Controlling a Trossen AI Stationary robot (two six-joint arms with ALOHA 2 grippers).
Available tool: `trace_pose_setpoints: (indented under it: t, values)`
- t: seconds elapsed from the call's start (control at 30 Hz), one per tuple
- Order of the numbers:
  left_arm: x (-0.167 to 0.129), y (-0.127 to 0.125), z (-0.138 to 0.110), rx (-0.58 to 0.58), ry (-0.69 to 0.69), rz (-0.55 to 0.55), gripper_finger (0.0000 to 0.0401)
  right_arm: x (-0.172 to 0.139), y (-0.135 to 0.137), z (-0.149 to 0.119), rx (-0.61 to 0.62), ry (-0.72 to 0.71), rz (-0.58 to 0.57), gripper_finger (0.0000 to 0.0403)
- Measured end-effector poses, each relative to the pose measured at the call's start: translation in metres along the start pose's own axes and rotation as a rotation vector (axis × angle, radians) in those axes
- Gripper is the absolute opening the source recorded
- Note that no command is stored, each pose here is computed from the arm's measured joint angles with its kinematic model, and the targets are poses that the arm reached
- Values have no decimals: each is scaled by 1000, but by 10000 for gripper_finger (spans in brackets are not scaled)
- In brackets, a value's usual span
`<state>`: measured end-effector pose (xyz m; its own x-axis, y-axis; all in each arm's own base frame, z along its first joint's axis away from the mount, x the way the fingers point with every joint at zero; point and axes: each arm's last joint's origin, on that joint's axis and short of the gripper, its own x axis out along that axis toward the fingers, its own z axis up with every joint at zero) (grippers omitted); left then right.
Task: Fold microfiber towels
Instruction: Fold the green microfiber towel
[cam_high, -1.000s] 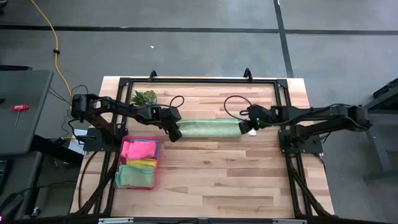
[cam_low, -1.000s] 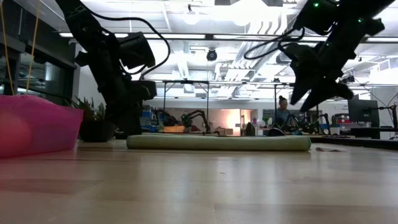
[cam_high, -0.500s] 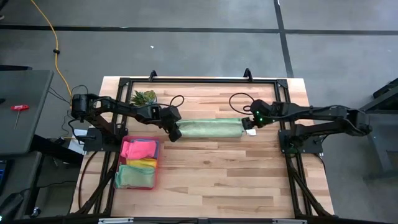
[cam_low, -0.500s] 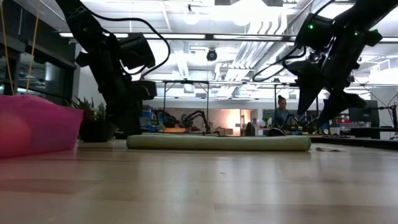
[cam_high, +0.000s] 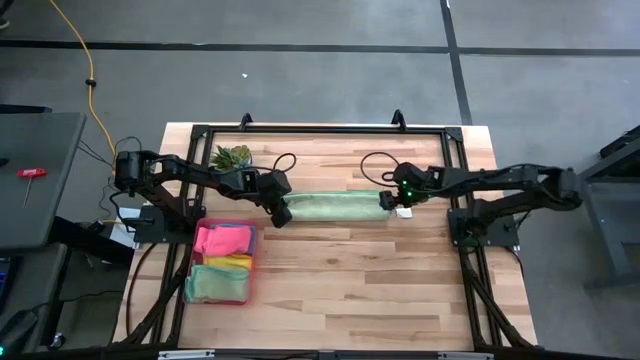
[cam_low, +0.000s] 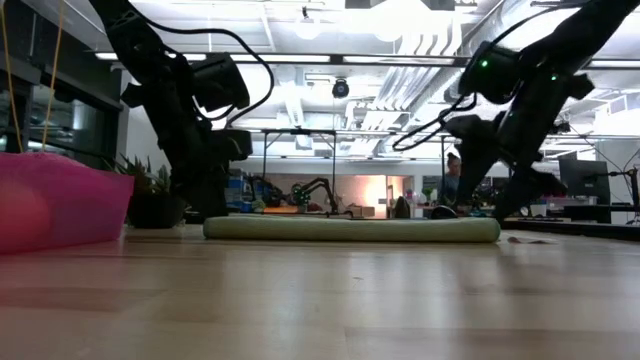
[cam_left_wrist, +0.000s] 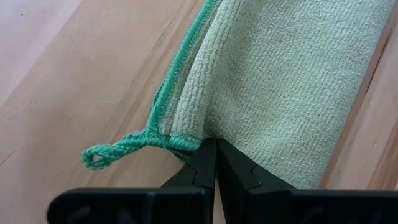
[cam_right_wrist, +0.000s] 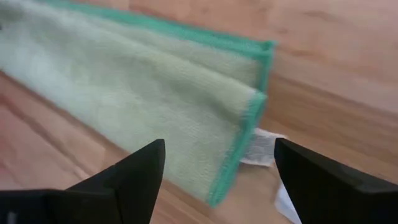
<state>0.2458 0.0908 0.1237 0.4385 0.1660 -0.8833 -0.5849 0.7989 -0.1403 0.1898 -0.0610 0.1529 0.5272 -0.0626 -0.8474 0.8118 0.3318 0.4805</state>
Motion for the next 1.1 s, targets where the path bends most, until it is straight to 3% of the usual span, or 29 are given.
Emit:
trace_pose_setpoints:
  t: [0.27, 0.6, 1.1]
  values:
    - [0, 0, 0, 0, -3, 0, 0, 26, -5, -1, -6, 83, -64, 293]
    - [0, 0, 1, 0, -10, 10, 0, 29, 6, -2, 6, 56, -32, 292]
    - [0, 1, 1, -1, -17, 28, 0, 36, 10, -1, 49, 33, -10, 232]
